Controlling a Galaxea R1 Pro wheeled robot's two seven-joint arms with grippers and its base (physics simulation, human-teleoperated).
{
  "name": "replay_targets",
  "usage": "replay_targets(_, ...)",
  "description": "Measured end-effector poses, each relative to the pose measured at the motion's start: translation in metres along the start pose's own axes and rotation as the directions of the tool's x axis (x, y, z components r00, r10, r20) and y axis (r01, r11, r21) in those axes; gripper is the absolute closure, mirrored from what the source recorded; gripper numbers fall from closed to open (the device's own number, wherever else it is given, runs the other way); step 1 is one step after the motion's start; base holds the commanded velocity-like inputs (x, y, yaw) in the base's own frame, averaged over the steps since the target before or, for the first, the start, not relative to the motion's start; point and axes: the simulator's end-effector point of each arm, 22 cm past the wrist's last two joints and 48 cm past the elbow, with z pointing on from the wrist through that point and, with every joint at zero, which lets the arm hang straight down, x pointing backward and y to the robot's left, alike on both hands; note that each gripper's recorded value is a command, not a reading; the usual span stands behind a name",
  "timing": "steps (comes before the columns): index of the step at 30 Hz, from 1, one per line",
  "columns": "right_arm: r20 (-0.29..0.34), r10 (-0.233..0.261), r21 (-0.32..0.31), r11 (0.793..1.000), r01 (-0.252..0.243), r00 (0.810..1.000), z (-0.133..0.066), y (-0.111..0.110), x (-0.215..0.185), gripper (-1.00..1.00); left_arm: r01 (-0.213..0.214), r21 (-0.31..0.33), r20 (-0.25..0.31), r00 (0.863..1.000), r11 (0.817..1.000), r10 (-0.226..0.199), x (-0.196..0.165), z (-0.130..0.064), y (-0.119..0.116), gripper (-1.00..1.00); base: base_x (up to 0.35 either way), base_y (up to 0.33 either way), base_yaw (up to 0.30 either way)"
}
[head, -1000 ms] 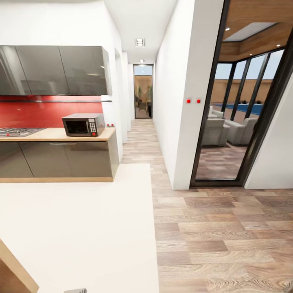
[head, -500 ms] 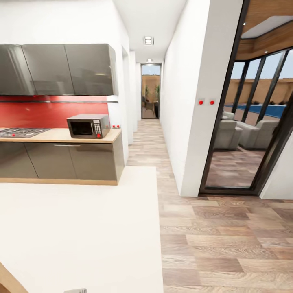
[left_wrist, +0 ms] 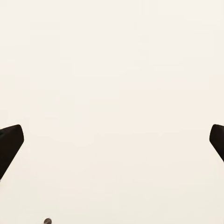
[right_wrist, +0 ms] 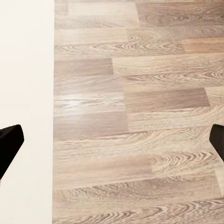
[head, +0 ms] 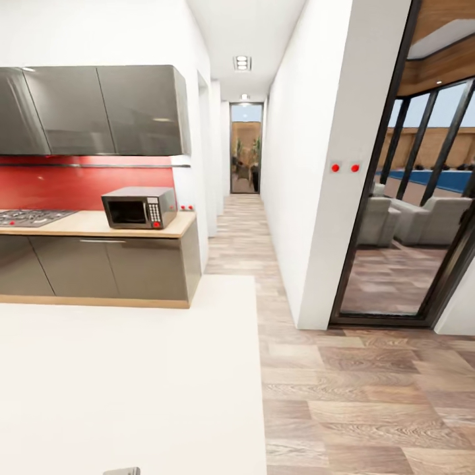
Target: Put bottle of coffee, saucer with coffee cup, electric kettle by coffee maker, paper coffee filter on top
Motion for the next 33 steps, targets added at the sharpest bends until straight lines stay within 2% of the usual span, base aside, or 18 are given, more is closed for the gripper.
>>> replay_targets(7,-0.002,0.003,0.0,1.0,-0.003,1.0,-0.0001,0.0018,0.0008,-1.0,0.001,0.001,-0.001,1.0,1.0,-0.001,0.0005,-0.0001,-0.0007,-1.0,0.339,0.0,0.157)
replay_targets(33,-0.013,-0.001,-0.002,1.0,0.001,1.0,-0.0002,0.0025,0.0055,-1.0,-0.001,0.001,-0.002,1.0,1.0,0.001,0.0028,0.0002,-0.0011,-1.0,0.339,0.0,0.273)
